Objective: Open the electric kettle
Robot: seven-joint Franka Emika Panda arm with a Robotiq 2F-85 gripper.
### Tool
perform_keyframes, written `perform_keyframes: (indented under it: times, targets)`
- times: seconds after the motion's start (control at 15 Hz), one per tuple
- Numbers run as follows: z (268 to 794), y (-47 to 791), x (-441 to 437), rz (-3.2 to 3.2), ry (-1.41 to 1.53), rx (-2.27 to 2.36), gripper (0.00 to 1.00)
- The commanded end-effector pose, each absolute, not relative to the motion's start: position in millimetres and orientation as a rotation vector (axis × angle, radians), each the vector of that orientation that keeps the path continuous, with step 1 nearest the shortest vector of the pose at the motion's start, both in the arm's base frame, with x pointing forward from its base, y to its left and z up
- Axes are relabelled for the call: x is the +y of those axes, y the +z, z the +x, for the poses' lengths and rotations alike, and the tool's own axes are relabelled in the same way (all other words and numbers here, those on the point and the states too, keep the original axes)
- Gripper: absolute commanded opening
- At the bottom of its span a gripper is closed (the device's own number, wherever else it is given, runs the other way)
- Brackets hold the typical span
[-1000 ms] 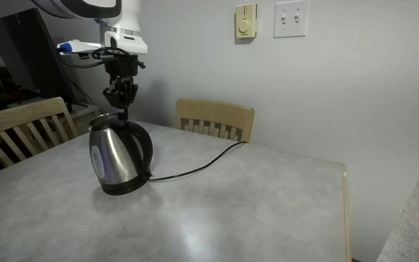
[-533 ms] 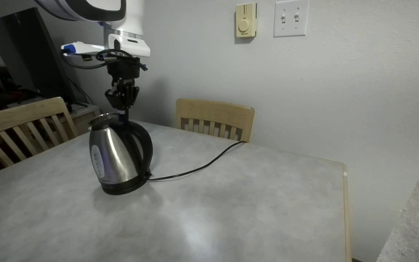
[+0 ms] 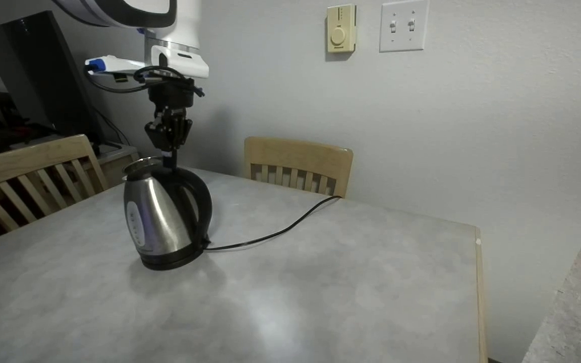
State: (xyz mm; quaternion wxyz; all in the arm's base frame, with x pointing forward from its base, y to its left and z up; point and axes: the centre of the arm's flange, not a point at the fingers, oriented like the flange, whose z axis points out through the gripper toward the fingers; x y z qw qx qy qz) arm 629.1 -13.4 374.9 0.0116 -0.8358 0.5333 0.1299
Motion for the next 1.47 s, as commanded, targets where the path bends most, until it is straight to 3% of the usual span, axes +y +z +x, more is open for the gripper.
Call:
perform_keyframes:
  times: [0.0, 0.8, 1.4]
  targets:
    - [637, 361, -16, -2.589, 0.537, 1.645, 0.00]
    - [636, 404, -10, -2.628, 0.420, 1.580, 0.00]
    - [649, 375, -43, -2.602, 0.458, 1.638, 0.00]
